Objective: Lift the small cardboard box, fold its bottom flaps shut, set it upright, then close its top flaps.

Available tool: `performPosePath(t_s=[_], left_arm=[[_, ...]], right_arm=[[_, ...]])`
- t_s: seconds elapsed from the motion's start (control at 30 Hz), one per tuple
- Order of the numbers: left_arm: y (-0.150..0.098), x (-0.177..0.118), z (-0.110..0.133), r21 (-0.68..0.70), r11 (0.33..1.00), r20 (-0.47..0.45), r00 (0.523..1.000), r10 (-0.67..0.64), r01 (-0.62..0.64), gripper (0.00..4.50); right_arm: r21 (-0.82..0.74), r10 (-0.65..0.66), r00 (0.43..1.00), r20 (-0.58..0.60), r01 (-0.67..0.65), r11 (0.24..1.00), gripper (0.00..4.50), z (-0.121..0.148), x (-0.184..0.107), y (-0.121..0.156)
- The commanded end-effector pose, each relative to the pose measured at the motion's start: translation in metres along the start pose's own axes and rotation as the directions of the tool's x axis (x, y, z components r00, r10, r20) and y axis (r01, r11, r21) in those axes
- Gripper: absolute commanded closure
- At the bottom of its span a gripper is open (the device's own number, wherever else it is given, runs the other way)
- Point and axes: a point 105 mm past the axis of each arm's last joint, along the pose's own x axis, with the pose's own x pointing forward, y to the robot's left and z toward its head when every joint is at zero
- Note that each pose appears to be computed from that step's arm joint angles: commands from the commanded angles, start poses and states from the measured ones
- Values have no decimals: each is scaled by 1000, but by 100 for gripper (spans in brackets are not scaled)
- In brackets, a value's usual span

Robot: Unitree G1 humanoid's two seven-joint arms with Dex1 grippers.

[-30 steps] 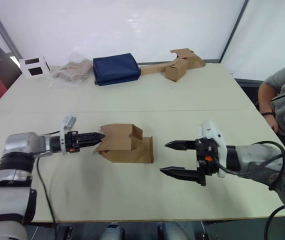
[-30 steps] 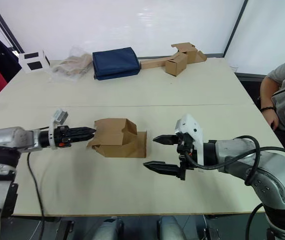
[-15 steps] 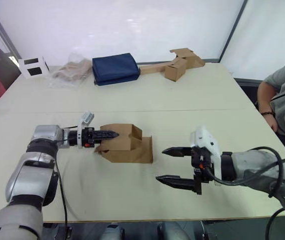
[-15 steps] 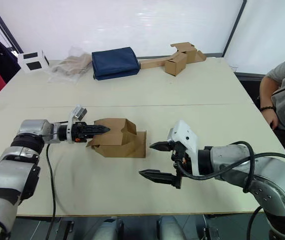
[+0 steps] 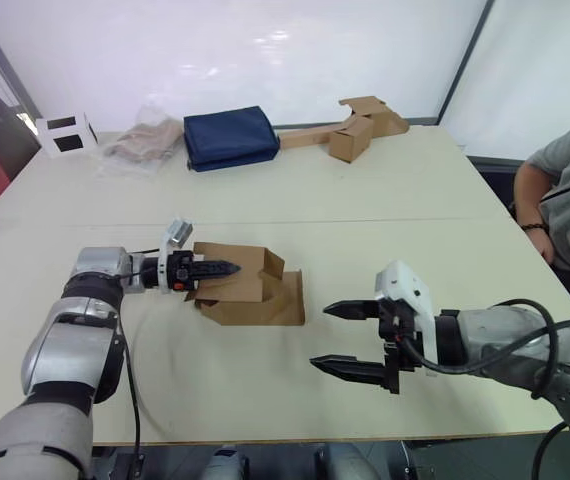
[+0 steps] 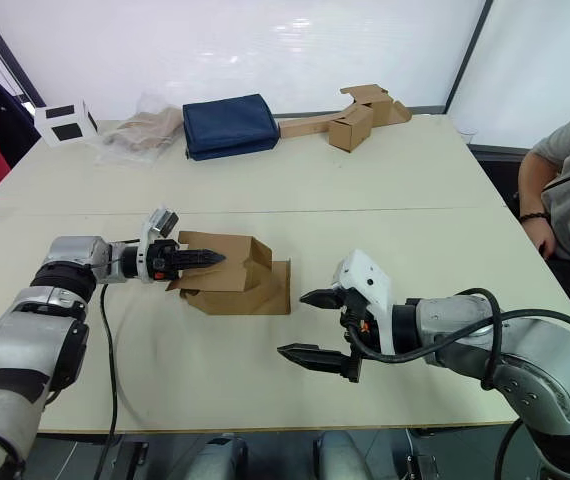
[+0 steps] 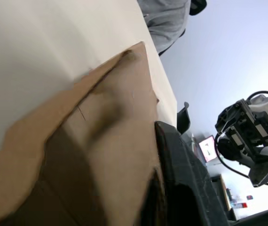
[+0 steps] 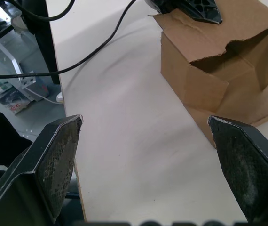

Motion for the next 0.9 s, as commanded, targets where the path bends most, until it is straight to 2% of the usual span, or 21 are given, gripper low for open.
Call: performPosePath(t_s=[0.03,0.13,0.23,0.3,0.33,0.37,0.47,0.53,0.6,0.67,0.8,0.9], left_arm=[[-21,-4,20,133,990,6,999,-37,36,445],[-37,-4,29,217,973,6,997,-76,73,445],[-69,-5,56,405,909,61,990,-128,93,445],[-92,-5,70,516,852,102,982,-157,83,450],[-102,-5,74,568,820,109,981,-161,72,450],[-110,-4,77,603,795,113,980,-164,63,450],[-125,-3,81,680,733,127,980,-155,27,450],[-138,-2,90,711,703,166,971,-174,4,450],[-151,-1,96,741,672,191,963,-193,-12,450],[-155,0,97,764,644,195,963,-187,-30,450],[-163,2,97,777,628,200,958,-203,-29,450],[-167,4,92,779,627,185,959,-217,-9,450]], right_arm=[[-5,-35,995,91,36,999,0,13,-2,-8],[20,-112,977,179,111,994,0,22,-4,-24],[96,-320,880,352,306,947,0,44,-12,-64],[172,-444,777,446,412,895,55,59,-20,-88],[205,-471,733,491,429,880,69,67,-22,-95],[237,-491,692,529,434,869,102,75,-23,-99],[331,-535,580,614,427,842,208,95,-26,-111],[425,-552,489,675,353,833,282,110,-33,-118],[418,-521,484,703,311,853,351,119,-32,-119],[381,-486,505,713,302,874,429,126,-27,-118],[243,-321,562,762,212,947,440,145,-9,-99],[211,-301,592,747,218,953,440,146,5,-97]])
